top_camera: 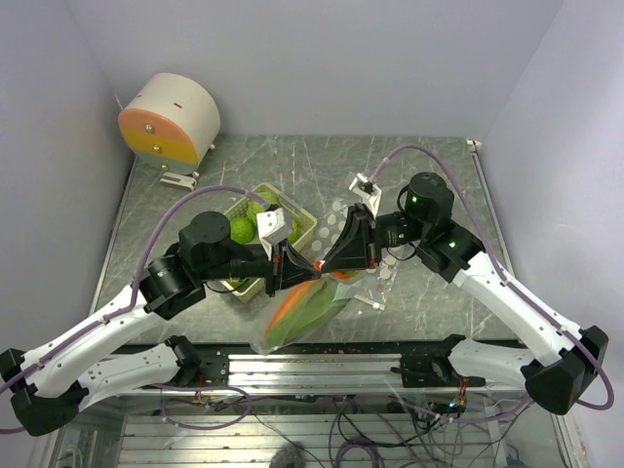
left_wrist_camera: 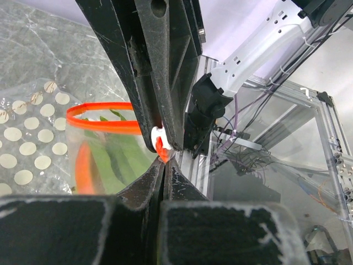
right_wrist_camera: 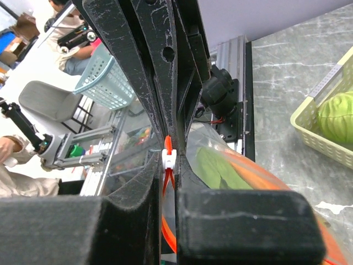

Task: Place the food in the zip-top bag and seal the zipper
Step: Zip the zipper food storage bag.

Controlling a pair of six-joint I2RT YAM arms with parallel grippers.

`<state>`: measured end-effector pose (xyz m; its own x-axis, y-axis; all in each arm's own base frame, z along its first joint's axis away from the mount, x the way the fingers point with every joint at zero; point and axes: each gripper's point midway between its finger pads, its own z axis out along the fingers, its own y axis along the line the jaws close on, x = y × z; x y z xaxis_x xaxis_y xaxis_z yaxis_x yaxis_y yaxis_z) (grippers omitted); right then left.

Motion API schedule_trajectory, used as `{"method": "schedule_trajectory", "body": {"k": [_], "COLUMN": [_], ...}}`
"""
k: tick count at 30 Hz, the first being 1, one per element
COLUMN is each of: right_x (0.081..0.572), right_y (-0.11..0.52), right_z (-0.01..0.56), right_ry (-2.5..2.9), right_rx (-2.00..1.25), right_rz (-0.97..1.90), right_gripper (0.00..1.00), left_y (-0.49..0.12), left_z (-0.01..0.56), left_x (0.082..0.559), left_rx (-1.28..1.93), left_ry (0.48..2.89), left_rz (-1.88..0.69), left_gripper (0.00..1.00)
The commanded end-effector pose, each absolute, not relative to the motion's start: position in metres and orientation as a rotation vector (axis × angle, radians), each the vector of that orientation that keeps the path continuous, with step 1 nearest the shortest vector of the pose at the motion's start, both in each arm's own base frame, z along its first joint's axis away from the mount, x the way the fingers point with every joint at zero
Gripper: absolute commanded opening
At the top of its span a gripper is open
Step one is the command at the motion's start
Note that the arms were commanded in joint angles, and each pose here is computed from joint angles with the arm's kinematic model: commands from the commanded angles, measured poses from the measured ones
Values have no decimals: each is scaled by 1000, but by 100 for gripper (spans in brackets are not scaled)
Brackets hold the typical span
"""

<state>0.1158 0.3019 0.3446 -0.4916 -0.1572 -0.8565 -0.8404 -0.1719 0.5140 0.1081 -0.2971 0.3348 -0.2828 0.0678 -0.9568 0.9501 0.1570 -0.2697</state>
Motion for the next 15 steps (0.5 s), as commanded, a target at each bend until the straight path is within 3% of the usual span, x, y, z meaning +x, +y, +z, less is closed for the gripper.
{"method": "schedule_trajectory", "body": {"k": [1,5,9,13,15], "right_x": [116,117,117,116,116], "right_y": [302,302,301,301,301], "right_z": [352,350,350,349,349], "right_ry": [1564,1580,1575,1571,1569], "right_rx": [-1178,-1180,-1186,-1194,-1195], "right_rz": [1667,1653,1652,1650,1648], "right_gripper": [0,0,0,0,0], "left_y": [-298,-301,-305,-311,-314], "left_z": [346,347,345,344,340], "left_x": [109,99,100,104,106], "left_rx": [1033,1099,1109,1109,1115], "left_ry": [1483,1455,1451,1453,1460], "left_rz": [-1243,-1284,-1293,-1295,-1298], "left_gripper": [7,22,30,31,22]}}
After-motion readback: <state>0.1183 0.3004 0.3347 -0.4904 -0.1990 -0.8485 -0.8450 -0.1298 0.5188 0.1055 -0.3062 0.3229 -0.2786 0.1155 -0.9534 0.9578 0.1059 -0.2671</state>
